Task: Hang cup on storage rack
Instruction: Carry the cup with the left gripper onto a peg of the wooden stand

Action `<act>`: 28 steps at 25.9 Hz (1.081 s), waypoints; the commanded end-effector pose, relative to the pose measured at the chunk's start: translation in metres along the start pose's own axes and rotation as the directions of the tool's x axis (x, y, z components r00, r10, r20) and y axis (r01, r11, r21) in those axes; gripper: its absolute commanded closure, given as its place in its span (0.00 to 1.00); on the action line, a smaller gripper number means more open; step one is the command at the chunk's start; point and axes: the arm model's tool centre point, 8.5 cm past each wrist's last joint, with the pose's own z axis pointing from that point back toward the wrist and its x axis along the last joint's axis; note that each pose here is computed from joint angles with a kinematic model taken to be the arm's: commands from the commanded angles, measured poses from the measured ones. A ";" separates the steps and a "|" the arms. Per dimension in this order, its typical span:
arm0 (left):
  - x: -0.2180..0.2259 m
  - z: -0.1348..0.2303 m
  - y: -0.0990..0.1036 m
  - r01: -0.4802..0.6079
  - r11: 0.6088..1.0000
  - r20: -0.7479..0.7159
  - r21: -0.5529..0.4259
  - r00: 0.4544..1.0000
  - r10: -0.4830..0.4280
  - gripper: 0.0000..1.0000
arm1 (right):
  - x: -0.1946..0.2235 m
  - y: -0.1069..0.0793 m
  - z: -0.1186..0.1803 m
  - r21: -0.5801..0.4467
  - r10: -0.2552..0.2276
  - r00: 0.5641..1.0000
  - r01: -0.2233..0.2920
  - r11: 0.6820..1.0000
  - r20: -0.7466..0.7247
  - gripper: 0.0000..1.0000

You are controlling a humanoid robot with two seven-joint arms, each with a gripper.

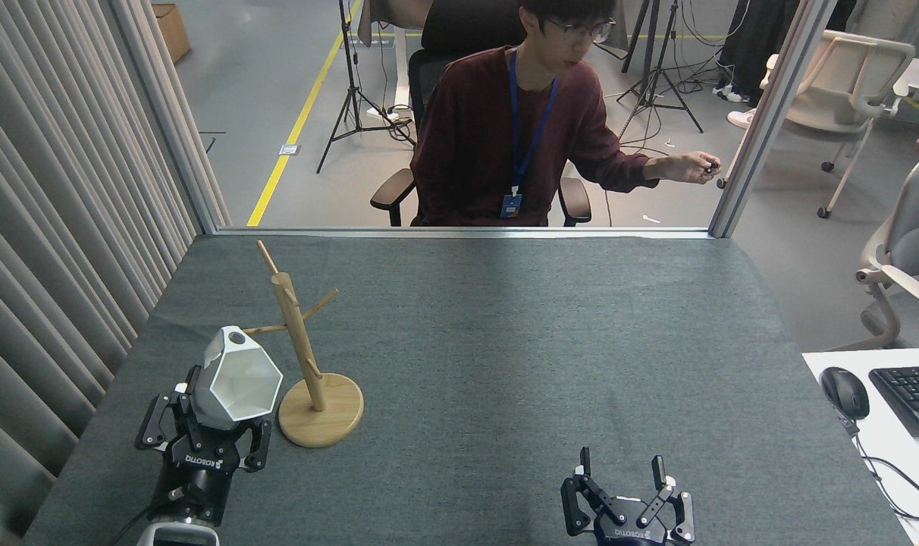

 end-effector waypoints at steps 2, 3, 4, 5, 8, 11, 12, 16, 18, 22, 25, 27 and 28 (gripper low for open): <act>-0.002 -0.012 -0.002 0.004 1.000 -0.005 -0.002 1.000 -0.004 0.39 | 0.001 -0.001 -0.001 -0.001 -0.002 1.000 0.002 1.000 -0.001 0.02; -0.001 -0.013 -0.004 0.004 1.000 -0.003 -0.007 1.000 -0.004 0.39 | 0.001 -0.001 -0.001 -0.001 -0.003 1.000 0.003 1.000 0.001 0.02; -0.002 -0.015 -0.004 0.005 1.000 -0.004 -0.008 1.000 -0.005 0.39 | 0.001 -0.001 -0.001 -0.003 -0.001 1.000 0.001 1.000 0.001 0.02; -0.002 -0.016 -0.005 0.008 1.000 -0.004 -0.009 1.000 -0.008 0.39 | 0.001 -0.001 -0.001 -0.003 -0.001 1.000 0.001 1.000 0.001 0.02; -0.001 -0.019 -0.007 0.009 1.000 -0.003 -0.015 1.000 -0.009 0.37 | -0.001 -0.001 -0.001 -0.003 0.000 1.000 0.000 1.000 0.000 0.02; 0.001 -0.025 -0.008 0.026 1.000 0.005 -0.014 1.000 -0.026 0.37 | 0.000 -0.001 -0.001 -0.003 -0.001 1.000 0.001 1.000 0.001 0.02; 0.004 -0.026 -0.008 0.030 0.999 0.010 -0.016 0.999 -0.030 0.37 | 0.000 -0.001 -0.001 -0.003 -0.001 1.000 0.001 1.000 0.001 0.02; 0.008 -0.032 -0.008 0.032 0.999 0.014 -0.019 0.999 -0.031 0.37 | 0.001 -0.001 -0.001 -0.003 -0.001 1.000 0.001 1.000 0.001 0.02; 0.010 -0.033 -0.010 0.034 0.999 0.013 -0.027 0.999 -0.033 0.37 | 0.001 -0.001 -0.001 -0.003 -0.001 1.000 0.001 1.000 0.001 0.02; 0.015 -0.033 -0.008 0.031 0.999 0.026 -0.016 0.999 -0.030 0.22 | 0.001 -0.001 -0.001 -0.003 -0.003 1.000 0.003 1.000 0.001 0.02; 0.021 -0.033 -0.002 0.022 1.000 0.032 -0.003 0.999 -0.022 0.01 | 0.000 -0.001 -0.001 -0.003 -0.003 1.000 0.003 1.000 -0.001 0.02; 0.027 -0.032 0.004 0.019 1.000 0.050 0.014 0.999 -0.020 0.01 | 0.000 -0.001 -0.001 -0.003 -0.003 1.000 0.003 1.000 -0.001 0.02; 0.029 -0.032 0.006 0.019 1.000 0.058 0.022 0.998 -0.021 0.01 | 0.001 -0.001 -0.001 -0.002 -0.004 1.000 0.004 1.000 -0.001 0.02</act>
